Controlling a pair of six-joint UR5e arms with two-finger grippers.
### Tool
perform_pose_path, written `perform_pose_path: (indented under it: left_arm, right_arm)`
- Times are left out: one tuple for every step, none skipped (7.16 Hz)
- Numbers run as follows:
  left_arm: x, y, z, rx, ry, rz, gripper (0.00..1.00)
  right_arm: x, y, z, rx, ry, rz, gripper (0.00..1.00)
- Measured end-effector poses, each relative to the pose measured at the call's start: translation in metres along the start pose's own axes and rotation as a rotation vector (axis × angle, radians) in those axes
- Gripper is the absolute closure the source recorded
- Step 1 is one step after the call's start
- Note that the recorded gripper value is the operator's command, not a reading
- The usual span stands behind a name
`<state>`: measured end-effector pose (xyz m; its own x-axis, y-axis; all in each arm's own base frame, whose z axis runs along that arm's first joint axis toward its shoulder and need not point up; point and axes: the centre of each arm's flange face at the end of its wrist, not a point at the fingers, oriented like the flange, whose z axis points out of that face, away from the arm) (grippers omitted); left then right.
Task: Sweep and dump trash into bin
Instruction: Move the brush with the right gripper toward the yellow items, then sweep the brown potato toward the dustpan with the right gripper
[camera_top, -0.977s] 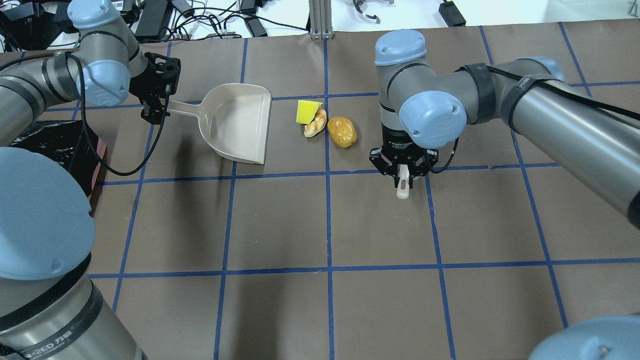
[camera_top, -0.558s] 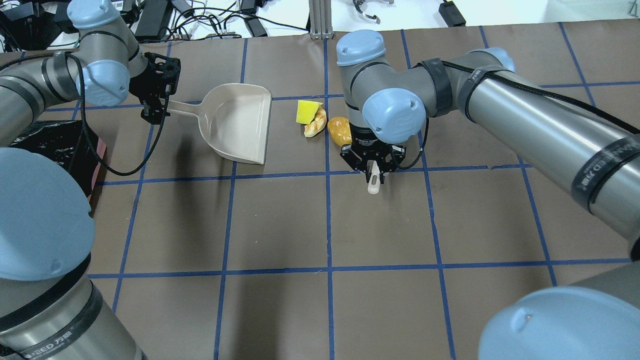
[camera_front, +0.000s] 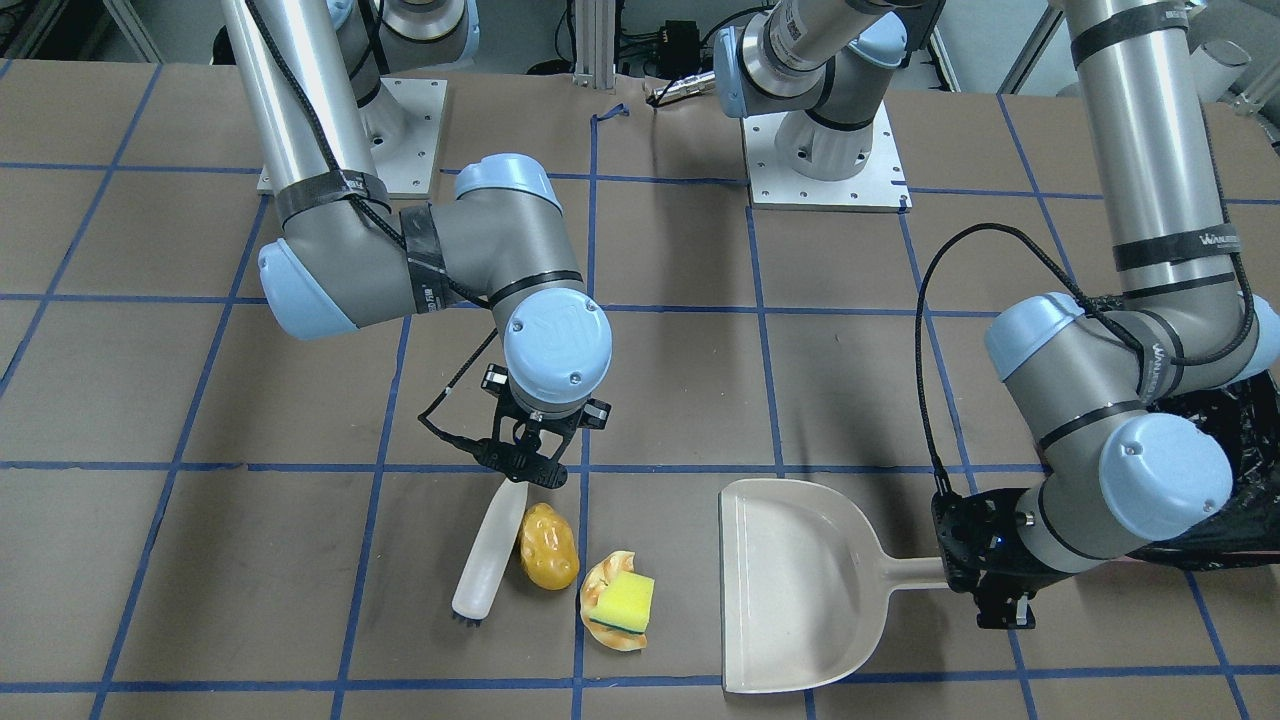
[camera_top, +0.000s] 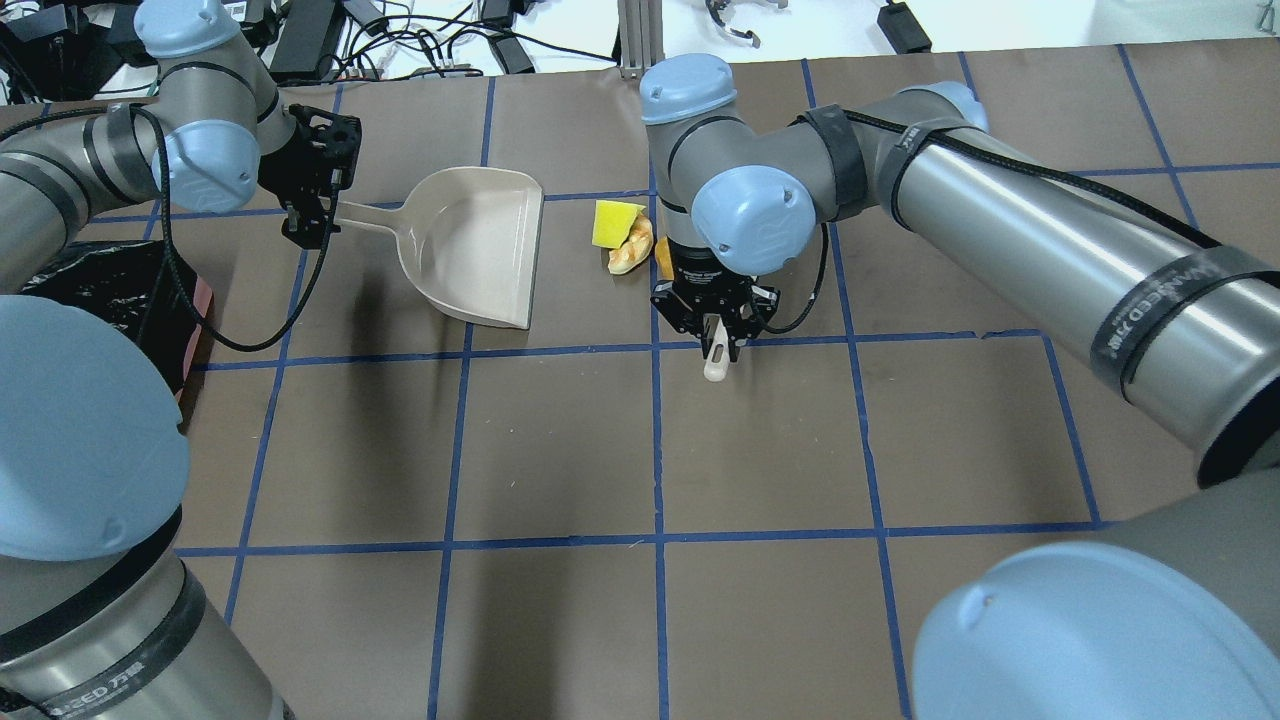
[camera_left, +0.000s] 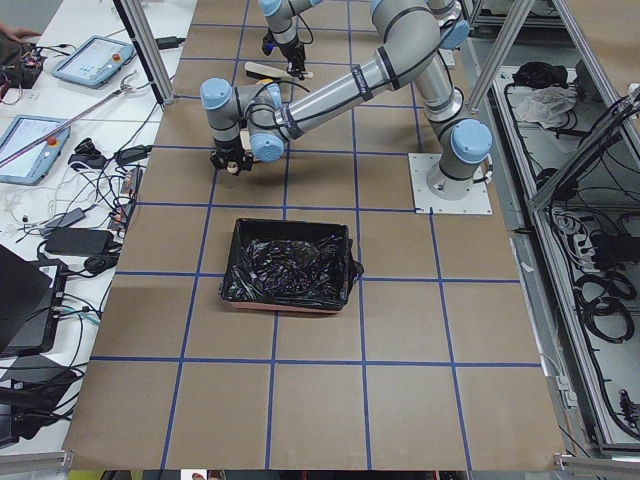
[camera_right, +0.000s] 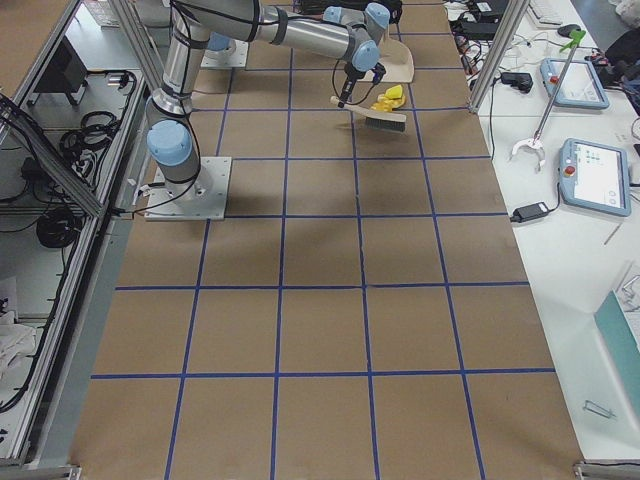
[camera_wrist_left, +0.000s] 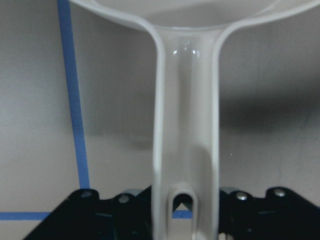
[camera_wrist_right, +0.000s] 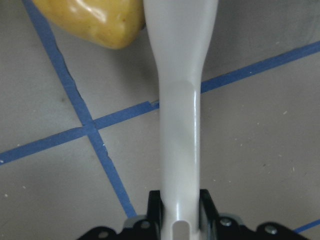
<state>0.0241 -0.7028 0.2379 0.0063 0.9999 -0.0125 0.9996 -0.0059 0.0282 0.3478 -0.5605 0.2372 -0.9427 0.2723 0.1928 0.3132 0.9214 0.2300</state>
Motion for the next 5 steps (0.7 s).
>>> perform_pose_path:
  left_arm:
    - [0.000,0.000,0.000,0.000,0.000,-0.001,0.96]
    - [0.000,0.000,0.001,0.000,0.001,-0.001,0.96]
    - [0.000,0.000,0.001,0.000,0.001,-0.001,0.96]
    - [0.000,0.000,0.001,0.000,0.001,-0.002,0.96]
    - [0.000,0.000,0.001,0.000,0.001,-0.002,0.96]
  right_arm:
    - [-0.010,0.002,0.001,-0.004,-0.006,0.005,0.97]
    - [-0.016,0.005,0.001,-0.010,-0.017,0.006,0.97]
    - [-0.020,0.007,0.000,-0.011,-0.024,0.004,0.97]
    - [-0.025,0.007,0.000,-0.011,-0.028,0.000,0.97]
    - [-0.032,0.007,-0.001,-0.011,-0.035,-0.002,0.97]
